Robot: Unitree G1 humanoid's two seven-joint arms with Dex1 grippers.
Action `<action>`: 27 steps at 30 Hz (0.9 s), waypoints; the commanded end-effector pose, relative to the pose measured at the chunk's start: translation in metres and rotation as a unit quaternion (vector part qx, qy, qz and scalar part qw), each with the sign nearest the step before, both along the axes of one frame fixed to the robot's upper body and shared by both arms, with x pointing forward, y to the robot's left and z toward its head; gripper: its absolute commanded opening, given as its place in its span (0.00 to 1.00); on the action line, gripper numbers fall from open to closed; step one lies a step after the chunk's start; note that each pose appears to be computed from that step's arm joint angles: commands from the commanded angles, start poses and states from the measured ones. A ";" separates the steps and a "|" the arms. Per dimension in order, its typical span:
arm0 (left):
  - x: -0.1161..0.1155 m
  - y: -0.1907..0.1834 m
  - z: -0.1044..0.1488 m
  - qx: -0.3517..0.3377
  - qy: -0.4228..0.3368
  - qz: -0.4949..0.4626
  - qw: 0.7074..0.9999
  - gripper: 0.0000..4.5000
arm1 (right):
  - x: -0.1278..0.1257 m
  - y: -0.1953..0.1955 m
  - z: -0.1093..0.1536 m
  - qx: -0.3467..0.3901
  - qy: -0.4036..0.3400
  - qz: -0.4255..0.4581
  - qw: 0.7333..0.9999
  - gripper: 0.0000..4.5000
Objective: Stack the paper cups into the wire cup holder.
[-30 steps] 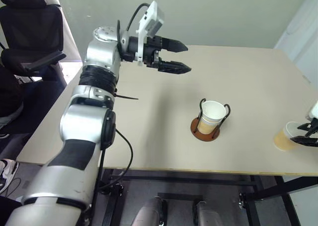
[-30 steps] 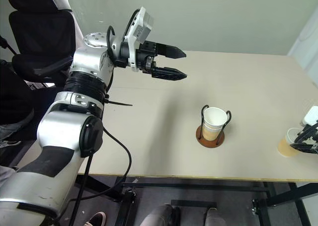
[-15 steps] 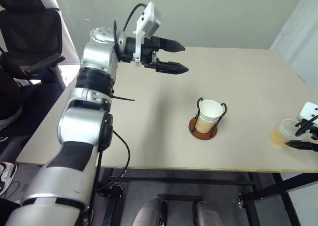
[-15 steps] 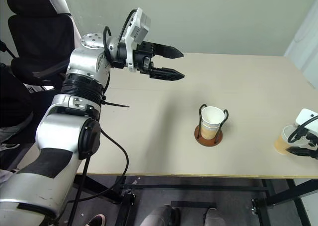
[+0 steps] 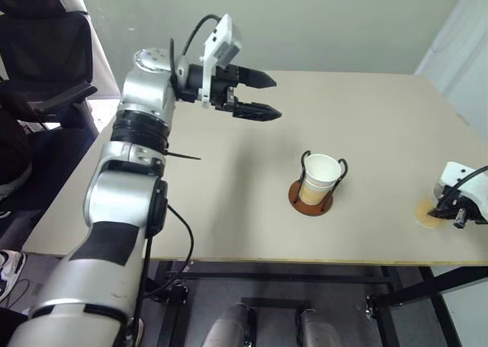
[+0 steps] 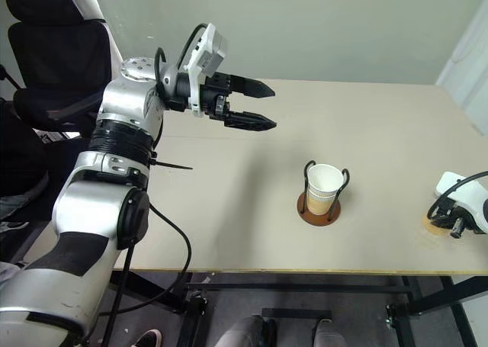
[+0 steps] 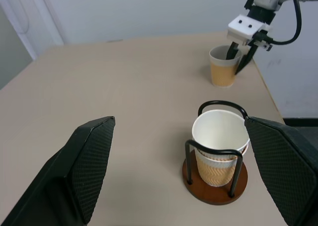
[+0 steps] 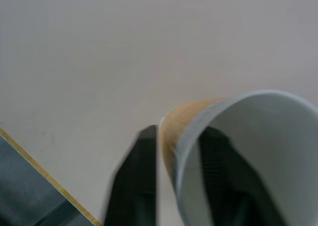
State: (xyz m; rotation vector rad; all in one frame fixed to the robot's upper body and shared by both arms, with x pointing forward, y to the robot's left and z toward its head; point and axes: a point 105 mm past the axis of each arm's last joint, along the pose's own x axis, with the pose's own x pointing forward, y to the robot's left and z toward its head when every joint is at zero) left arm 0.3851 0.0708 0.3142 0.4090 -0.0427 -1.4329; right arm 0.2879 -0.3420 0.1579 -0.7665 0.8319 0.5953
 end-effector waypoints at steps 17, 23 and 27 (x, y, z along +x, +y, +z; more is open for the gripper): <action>-0.035 0.019 -0.026 0.114 0.036 -0.068 0.991 1.00 | -0.018 0.080 0.105 -0.014 -0.129 0.139 0.982 0.01; -0.035 0.018 -0.026 0.115 0.037 -0.071 0.990 1.00 | -0.025 0.129 0.141 -0.020 -0.186 0.225 0.956 0.01; -0.036 0.018 -0.027 0.115 0.037 -0.073 0.990 1.00 | -0.027 0.157 0.145 -0.003 -0.195 0.270 0.943 0.01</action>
